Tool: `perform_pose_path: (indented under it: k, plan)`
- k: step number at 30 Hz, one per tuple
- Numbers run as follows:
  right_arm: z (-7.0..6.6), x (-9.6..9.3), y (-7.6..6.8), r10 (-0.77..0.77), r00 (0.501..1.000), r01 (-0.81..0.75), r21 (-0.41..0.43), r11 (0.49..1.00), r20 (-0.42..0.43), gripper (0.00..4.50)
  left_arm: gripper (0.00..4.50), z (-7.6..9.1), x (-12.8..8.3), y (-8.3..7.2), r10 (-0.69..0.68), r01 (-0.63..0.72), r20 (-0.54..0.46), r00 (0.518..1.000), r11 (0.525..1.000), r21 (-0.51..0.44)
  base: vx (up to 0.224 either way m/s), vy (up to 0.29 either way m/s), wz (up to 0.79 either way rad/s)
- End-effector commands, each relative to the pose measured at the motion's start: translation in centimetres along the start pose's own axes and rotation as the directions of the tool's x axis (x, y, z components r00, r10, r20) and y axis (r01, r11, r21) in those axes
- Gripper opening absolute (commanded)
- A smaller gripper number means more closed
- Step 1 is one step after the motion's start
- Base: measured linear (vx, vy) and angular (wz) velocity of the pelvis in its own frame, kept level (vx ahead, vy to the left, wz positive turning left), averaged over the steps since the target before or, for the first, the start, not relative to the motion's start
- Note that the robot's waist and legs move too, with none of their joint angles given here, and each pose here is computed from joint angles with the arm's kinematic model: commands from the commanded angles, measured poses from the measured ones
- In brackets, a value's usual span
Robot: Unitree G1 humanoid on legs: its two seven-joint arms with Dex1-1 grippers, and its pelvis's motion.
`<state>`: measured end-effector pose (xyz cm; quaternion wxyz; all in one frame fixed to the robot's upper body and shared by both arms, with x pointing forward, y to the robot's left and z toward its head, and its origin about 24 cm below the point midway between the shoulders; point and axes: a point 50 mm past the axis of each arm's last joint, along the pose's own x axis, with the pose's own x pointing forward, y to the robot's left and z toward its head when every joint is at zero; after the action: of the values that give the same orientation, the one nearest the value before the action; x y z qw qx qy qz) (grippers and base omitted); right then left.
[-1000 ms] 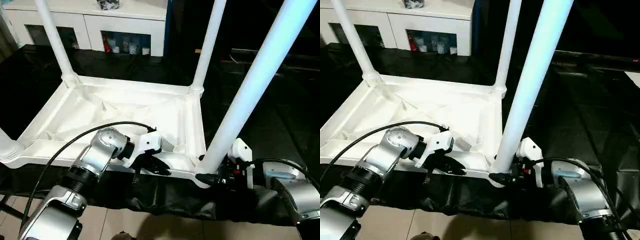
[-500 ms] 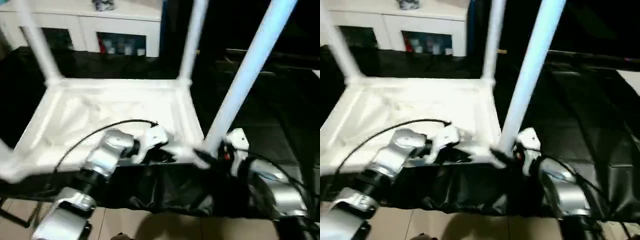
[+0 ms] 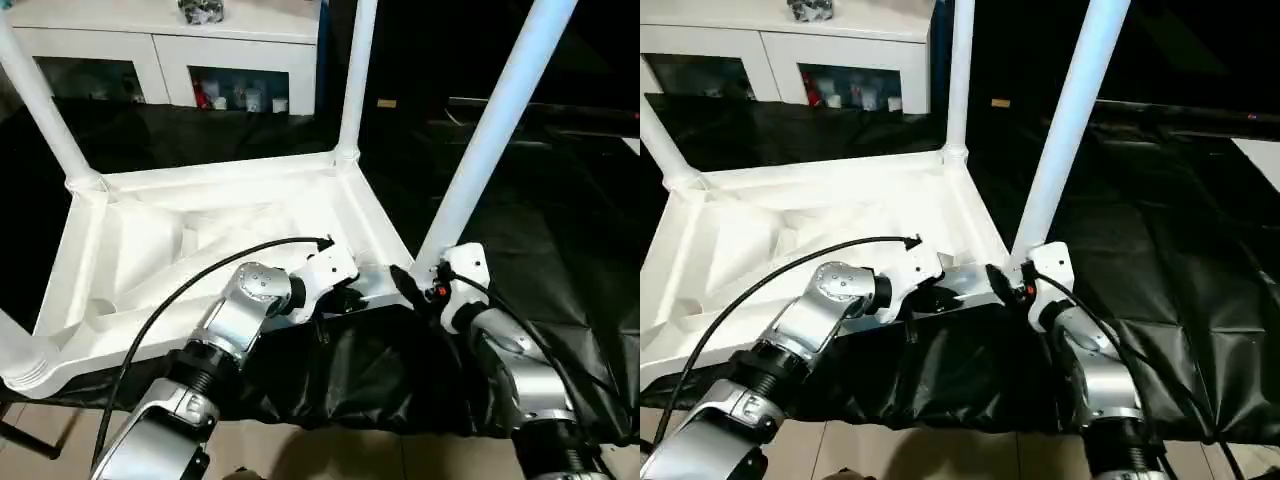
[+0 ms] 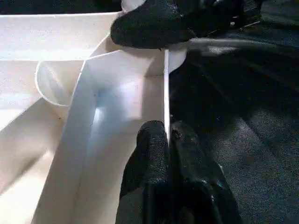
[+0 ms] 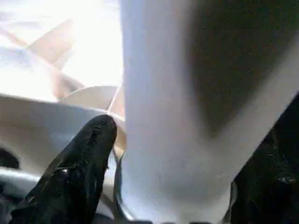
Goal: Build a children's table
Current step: Rotate leg to tighten
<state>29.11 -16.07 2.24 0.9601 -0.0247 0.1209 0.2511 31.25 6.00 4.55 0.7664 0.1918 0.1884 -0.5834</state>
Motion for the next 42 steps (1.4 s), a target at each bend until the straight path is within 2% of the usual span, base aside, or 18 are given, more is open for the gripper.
perform_pose_path:
  k: [1,11,13,14,15,18,23,27,29,33,34,35,36,37,38,39,41,42]
  plan:
    - [0.0,1.3,5.0,0.316,0.949,-0.316,-0.03,0.948,-0.006,3.9,0.0,2.1,2.4,-3.2,-0.232,0.225,0.09,0.969,0.971,0.083,0.0,0.0,0.0]
    - [0.3,-2.0,3.6,0.563,0.824,-0.566,-0.086,0.82,-0.063,3.9,0.0,1.1,0.2,-2.3,-0.335,0.328,0.044,0.941,0.936,0.127,0.0,0.0,0.0]
    - [0.3,-3.2,3.2,0.643,0.757,-0.652,-0.087,0.753,-0.112,3.9,0.0,0.8,-0.6,-1.8,-0.365,0.36,0.017,0.931,0.923,0.135,0.0,0.0,0.0]
    - [0.3,-3.2,3.2,0.643,0.757,-0.652,-0.087,0.753,-0.112,3.9,0.0,0.8,-0.6,-1.8,-0.365,0.36,0.017,0.931,0.923,0.135,0.0,0.0,0.0]
    - [0.2,-4.0,3.1,0.702,0.695,-0.717,-0.074,0.693,-0.156,3.66,0.0,0.7,-1.2,-1.5,-0.397,0.394,0.0,0.918,0.909,0.137,0.0,0.0,0.0]
    - [0.1,-4.2,3.0,0.716,0.678,-0.732,-0.069,0.677,-0.167,3.48,0.0,0.6,-1.4,-1.5,-0.407,0.403,-0.003,0.913,0.904,0.139,0.0,0.0,0.0]
    - [0.1,-4.8,3.1,0.767,0.607,-0.789,-0.042,0.613,-0.205,3.13,0.0,0.3,-1.9,-1.3,-0.442,0.441,-0.031,0.897,0.885,0.147,0.0,0.0,0.0]
    - [-0.1,-4.9,3.3,0.775,0.595,-0.797,-0.033,0.603,-0.212,2.81,0.0,0.2,-1.9,-1.3,-0.442,0.44,-0.024,0.897,0.886,0.143,0.0,0.0,0.0]
    - [-0.2,-4.7,3.5,0.769,0.608,-0.788,-0.029,0.615,-0.2,2.75,0.0,0.2,-1.8,-1.3,-0.424,0.42,-0.005,0.906,0.897,0.139,0.0,0.0,0.0]
    - [-0.4,-3.9,3.9,0.726,0.674,-0.735,-0.019,0.678,-0.138,2.7,0.0,0.4,-1.1,-1.4,-0.371,0.365,0.035,0.928,0.923,0.122,0.0,0.0,0.0]
    - [-0.4,-3.5,3.8,0.697,0.706,-0.704,-0.015,0.71,-0.121,2.69,0.0,0.5,-0.8,-1.5,-0.352,0.345,0.045,0.935,0.932,0.114,0.0,0.0,0.0]
    - [-0.5,-2.8,3.8,0.636,0.767,-0.639,-0.012,0.769,-0.084,2.69,0.0,0.8,-0.2,-1.7,-0.318,0.311,0.07,0.945,0.945,0.102,0.0,0.0,0.0]
    - [-0.5,-2.7,3.8,0.631,0.772,-0.633,-0.012,0.774,-0.081,2.68,0.0,0.8,-0.1,-1.7,-0.316,0.308,0.072,0.946,0.946,0.101,0.0,0.0,0.0]
    - [-0.7,-1.7,3.7,0.542,0.838,-0.542,0.016,0.84,-0.055,2.67,0.0,1.2,0.6,-1.9,-0.273,0.266,0.088,0.958,0.96,0.088,0.0,0.0,0.0]
    - [-0.7,-1.7,3.7,0.542,0.838,-0.542,0.016,0.84,-0.055,2.66,0.0,1.2,0.6,-1.9,-0.273,0.266,0.088,0.958,0.96,0.088,0.0,0.0,0.0]
    - [-0.9,-0.7,3.7,0.445,0.894,-0.444,0.035,0.895,-0.046,2.66,0.0,1.5,1.3,-2.1,-0.236,0.229,0.104,0.966,0.971,0.075,0.0,0.0,0.0]
    - [-1.0,-0.3,3.7,0.4,0.915,-0.398,0.047,0.916,-0.048,2.65,0.0,1.7,1.7,-2.3,-0.218,0.212,0.112,0.969,0.975,0.067,0.0,0.0,0.0]
    - [-1.2,0.6,3.8,0.312,0.949,-0.309,0.07,0.949,-0.05,2.65,0.0,2.1,2.5,-2.6,-0.192,0.186,0.12,0.974,0.981,0.058,0.0,0.0,0.0]
